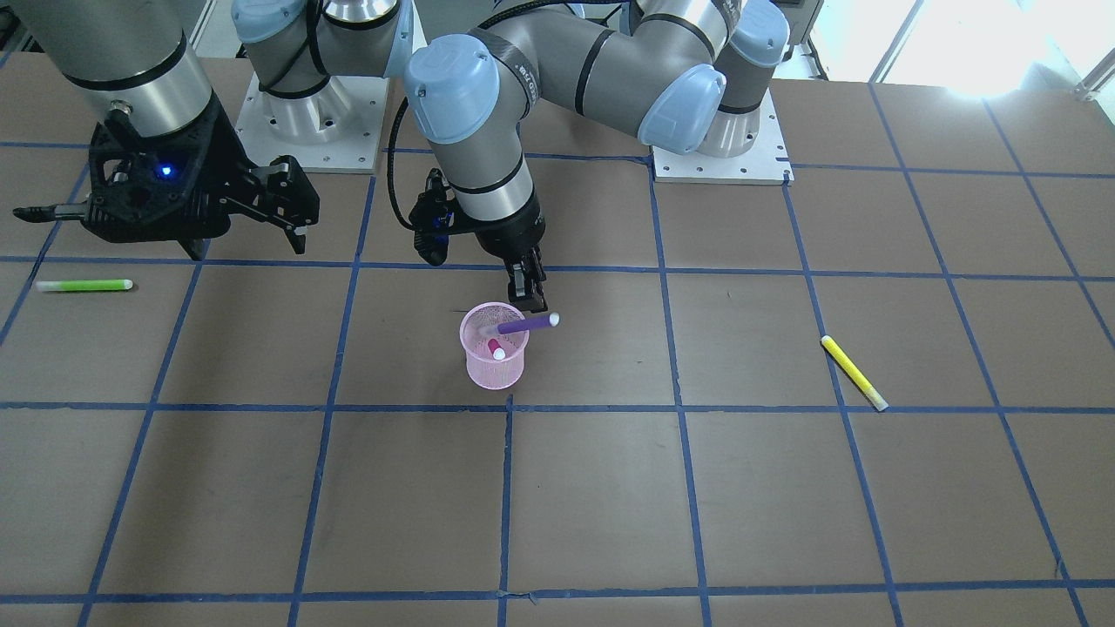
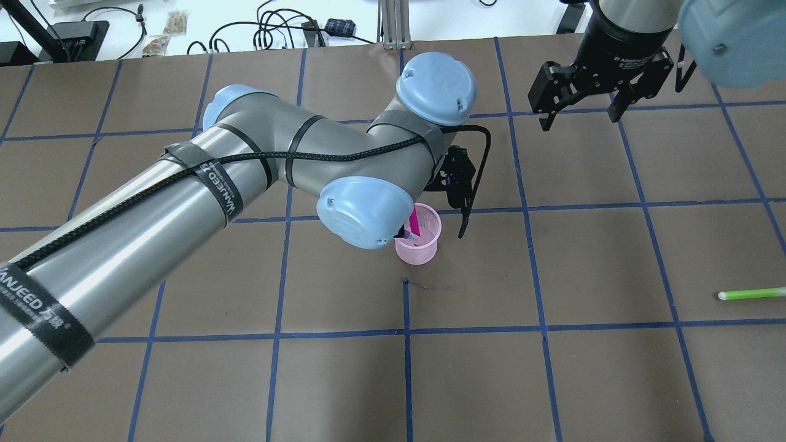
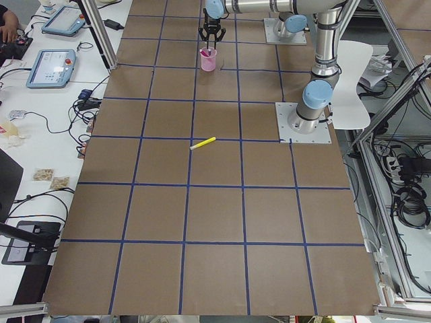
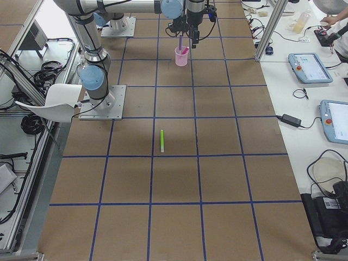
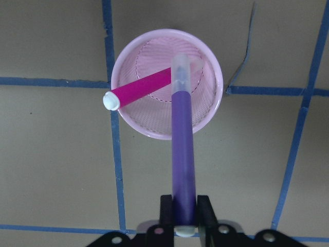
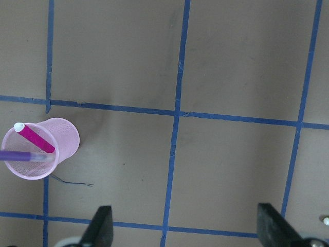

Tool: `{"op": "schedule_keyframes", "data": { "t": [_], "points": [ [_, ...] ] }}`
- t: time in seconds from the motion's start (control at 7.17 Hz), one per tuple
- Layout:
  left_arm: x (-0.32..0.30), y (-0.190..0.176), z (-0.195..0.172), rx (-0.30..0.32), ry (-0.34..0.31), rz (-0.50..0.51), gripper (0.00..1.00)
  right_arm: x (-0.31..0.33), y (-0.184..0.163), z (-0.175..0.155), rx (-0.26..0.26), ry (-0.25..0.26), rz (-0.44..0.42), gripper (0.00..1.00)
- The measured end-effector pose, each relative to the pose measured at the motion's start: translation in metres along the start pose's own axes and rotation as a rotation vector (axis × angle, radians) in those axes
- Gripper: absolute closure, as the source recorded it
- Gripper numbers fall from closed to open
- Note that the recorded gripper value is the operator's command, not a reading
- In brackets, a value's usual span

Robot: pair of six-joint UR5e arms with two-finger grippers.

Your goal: Insert purple and pink pens into pink cup

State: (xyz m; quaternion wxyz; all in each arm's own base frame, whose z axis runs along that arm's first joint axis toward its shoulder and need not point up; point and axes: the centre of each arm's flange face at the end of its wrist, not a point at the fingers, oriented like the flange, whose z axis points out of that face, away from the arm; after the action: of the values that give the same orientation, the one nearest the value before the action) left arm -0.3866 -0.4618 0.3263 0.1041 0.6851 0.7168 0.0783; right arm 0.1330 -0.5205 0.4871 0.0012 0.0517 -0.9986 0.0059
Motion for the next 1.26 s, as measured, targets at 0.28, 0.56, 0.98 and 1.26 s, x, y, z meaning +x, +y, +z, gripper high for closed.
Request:
{"op": "schedule_keyframes", "data": {
  "t": [0.28,0.56,0.98,1.26],
  "points": [
    [0.000,0.005,-0.011,0.010,-0.017,-0.003,0.02,0.000,0.000,0.000,0.000,0.000,0.001,0.00],
    [-0.007,0.035,-0.048,0.046,-0.069,-0.051,0.02,0.001,0.000,0.000,-0.001,0.001,0.001,0.00],
    [-0.029,0.147,-0.106,0.154,-0.106,-0.271,0.02,0.000,0.000,0.000,0.000,-0.001,0.001,0.00],
    [-0.030,0.221,-0.122,0.195,-0.077,-0.506,0.02,0.000,0.000,0.000,0.000,-0.002,0.001,0.00]
  ]
}}
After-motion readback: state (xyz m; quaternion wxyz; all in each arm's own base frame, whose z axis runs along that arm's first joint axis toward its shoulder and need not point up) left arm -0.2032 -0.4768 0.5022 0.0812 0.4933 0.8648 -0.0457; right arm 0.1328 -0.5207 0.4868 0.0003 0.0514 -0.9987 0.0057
